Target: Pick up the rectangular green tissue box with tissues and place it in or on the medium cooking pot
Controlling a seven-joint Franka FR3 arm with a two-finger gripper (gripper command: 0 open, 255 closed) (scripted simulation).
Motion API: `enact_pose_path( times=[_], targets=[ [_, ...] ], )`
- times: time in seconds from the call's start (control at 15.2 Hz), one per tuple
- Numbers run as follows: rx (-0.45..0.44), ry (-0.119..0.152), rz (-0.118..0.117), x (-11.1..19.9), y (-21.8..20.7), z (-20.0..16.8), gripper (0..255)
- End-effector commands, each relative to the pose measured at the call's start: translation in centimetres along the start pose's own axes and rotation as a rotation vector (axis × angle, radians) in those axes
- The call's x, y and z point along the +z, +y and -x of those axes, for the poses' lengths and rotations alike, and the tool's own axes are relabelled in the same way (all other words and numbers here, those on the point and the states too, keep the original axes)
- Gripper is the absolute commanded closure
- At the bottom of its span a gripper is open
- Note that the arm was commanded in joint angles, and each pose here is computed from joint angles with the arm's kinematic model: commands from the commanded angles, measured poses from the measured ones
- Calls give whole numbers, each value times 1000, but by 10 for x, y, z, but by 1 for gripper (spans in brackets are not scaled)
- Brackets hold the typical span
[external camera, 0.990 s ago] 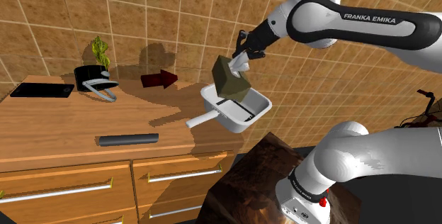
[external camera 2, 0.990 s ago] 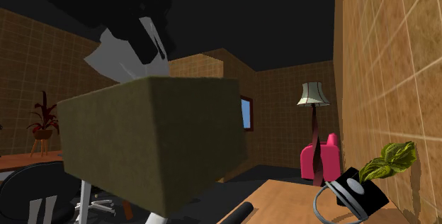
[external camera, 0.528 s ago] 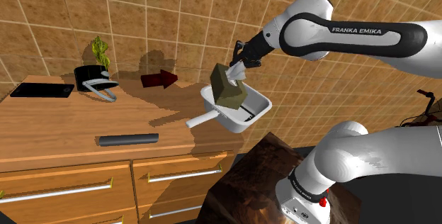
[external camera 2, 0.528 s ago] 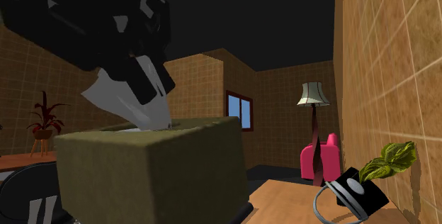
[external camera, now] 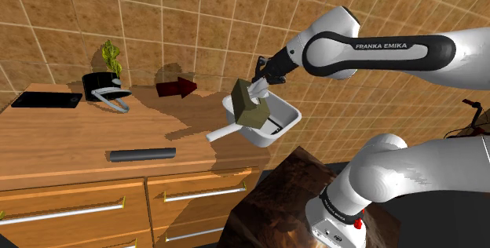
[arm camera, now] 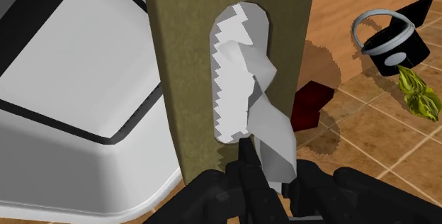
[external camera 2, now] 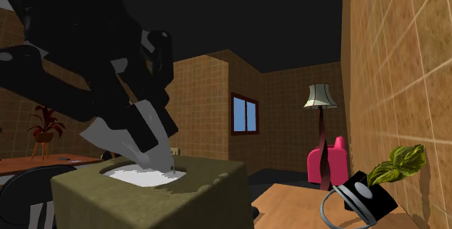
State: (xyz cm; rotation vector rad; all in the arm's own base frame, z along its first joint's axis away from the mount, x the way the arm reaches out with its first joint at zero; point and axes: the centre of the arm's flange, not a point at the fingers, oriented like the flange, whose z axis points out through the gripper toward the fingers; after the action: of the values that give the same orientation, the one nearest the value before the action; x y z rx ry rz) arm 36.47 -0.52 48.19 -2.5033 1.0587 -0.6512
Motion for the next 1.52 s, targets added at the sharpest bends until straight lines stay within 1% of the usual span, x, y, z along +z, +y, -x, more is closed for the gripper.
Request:
enact_pose_path(
  times=[0.0,0.33,0.4,0.73,0.99,1.45],
  targets=[
    [0,-1,1,2,2,1,255],
    [0,-1,1,2,2,0,255],
    [0,-1,1,2,2,1,0],
    [0,-1,1,2,2,1,0],
    [0,-1,1,-48,2,0,0],
    [0,-1,1,-48,2,0,0]
  ],
)
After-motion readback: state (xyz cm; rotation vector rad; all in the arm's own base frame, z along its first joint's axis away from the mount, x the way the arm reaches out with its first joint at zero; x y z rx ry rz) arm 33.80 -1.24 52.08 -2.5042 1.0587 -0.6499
